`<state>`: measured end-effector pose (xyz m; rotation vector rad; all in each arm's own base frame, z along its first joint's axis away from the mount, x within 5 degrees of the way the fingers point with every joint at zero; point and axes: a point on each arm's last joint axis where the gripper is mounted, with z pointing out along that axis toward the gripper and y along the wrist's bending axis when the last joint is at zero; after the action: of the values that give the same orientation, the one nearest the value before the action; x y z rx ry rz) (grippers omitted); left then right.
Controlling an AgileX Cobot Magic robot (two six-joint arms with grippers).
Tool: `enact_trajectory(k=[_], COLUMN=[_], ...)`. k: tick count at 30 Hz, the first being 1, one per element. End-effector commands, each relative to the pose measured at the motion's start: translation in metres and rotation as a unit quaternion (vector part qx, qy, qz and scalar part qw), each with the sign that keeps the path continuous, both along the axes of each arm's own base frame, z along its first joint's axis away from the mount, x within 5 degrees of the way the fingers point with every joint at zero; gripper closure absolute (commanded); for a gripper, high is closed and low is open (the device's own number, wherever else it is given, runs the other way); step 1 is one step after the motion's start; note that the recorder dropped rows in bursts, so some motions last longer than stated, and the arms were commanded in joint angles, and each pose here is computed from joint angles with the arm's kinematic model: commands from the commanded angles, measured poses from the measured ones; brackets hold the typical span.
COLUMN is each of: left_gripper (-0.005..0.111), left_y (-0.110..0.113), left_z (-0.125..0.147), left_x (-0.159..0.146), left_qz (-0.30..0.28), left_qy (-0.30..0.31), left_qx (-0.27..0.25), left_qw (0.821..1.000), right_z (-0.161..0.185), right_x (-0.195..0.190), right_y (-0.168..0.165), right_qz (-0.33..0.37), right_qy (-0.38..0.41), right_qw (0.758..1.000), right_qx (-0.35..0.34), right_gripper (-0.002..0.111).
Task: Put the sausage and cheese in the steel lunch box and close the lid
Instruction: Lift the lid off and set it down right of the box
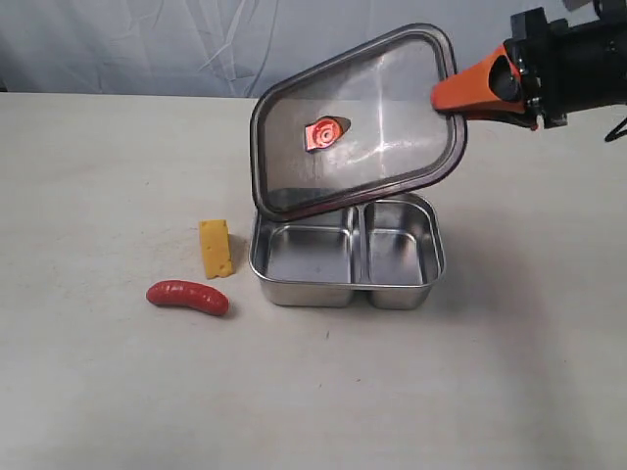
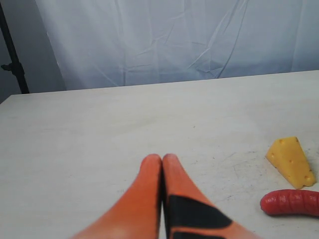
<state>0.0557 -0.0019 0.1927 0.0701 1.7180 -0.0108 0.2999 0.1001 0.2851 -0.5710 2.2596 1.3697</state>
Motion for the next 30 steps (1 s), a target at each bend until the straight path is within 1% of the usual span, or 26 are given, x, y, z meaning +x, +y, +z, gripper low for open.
enact_trajectory(k=[1, 2, 4, 6, 7, 9, 11, 12, 13, 15, 17, 19, 20, 21, 22, 24, 26, 27, 30], left_gripper=[0.107, 0.107, 0.107, 0.107, 0.107, 0.107, 0.107, 0.107, 0.107, 0.107, 0.107, 0.107, 0.107, 0.107, 0.107, 0.107, 0.107, 0.107, 0.107], left_y=[0.0, 0.0, 0.0, 0.0, 0.0, 0.0, 0.0, 0.0, 0.0, 0.0, 0.0, -0.001, -0.001, -0.001, -0.001, -0.002, -0.002, -0.002, -0.002], left_z=[-0.001, -0.001, -0.001, -0.001, -0.001, -0.001, -0.001, -0.001, -0.001, -0.001, -0.001, -0.001, -0.001, -0.001, -0.001, -0.001, -0.001, -0.001, -0.001], left_x=[0.0, 0.0, 0.0, 0.0, 0.0, 0.0, 0.0, 0.0, 0.0, 0.0, 0.0, 0.0, 0.0, 0.0, 0.0, 0.0, 0.0, 0.0, 0.0], left_qz=[-0.001, -0.001, -0.001, -0.001, -0.001, -0.001, -0.001, -0.001, -0.001, -0.002, -0.003, -0.006, -0.007, -0.008, -0.011, -0.015, -0.016, -0.016, -0.016], left_qy=[0.001, 0.001, 0.001, 0.001, 0.001, 0.001, 0.001, 0.001, 0.001, 0.001, 0.001, 0.001, 0.001, 0.001, 0.001, 0.001, 0.001, 0.001, 0.001], left_qx=[0.0, 0.0, 0.0, 0.0, 0.0, 0.0, 0.0, 0.0, 0.0, 0.0, 0.0, 0.0, 0.0, 0.0, 0.0, 0.0, 0.0, 0.0, 0.0], left_qw=[1.0, 1.0, 1.0, 1.0, 1.0, 1.0, 1.0, 1.0, 1.0, 1.0, 1.0, 1.0, 1.0, 1.0, 1.0, 1.0, 1.0, 1.0, 1.0], right_z=[0.032, 0.037, 0.05, 0.059, 0.063, 0.073, 0.081, 0.082, 0.081, 0.071, 0.055, 0.034, 0.027, 0.016, 0.006, -0.015, -0.034, -0.04, -0.057], right_x=[-0.016, -0.018, -0.025, -0.032, -0.036, -0.044, -0.051, -0.054, -0.057, -0.06, -0.064, -0.069, -0.071, -0.075, -0.079, -0.089, -0.099, -0.103, -0.114], right_y=[-0.016, -0.021, -0.032, -0.041, -0.045, -0.049, -0.051, -0.052, -0.052, -0.051, -0.049, -0.047, -0.048, -0.046, -0.043, -0.036, -0.029, -0.027, -0.02], right_qz=[-0.006, -0.022, -0.049, -0.061, -0.068, -0.081, -0.078, -0.066, -0.046, -0.009, 0.024, 0.052, 0.053, 0.057, 0.062, 0.087, 0.117, 0.125, 0.138], right_qy=[-0.125, -0.151, -0.216, -0.267, -0.289, -0.323, -0.347, -0.358, -0.368, -0.358, -0.339, -0.326, -0.324, -0.321, -0.32, -0.318, -0.324, -0.325, -0.323], right_qw=[0.983, 0.974, 0.945, 0.916, 0.902, 0.881, 0.867, 0.855, 0.838, 0.812, 0.78, 0.731, 0.707, 0.688, 0.676, 0.663, 0.658, 0.659, 0.674], right_qx=[-0.135, -0.17, -0.24, -0.293, -0.313, -0.335, -0.35, -0.369, -0.4, -0.462, -0.526, -0.597, -0.627, -0.648, -0.661, -0.672, -0.67, -0.667, -0.65], right_gripper=[0.109, 0.109, 0.109, 0.109, 0.109, 0.109, 0.109, 0.109, 0.109, 0.109, 0.109, 0.109, 0.109, 0.109, 0.109, 0.109, 0.109, 0.109, 0.109])
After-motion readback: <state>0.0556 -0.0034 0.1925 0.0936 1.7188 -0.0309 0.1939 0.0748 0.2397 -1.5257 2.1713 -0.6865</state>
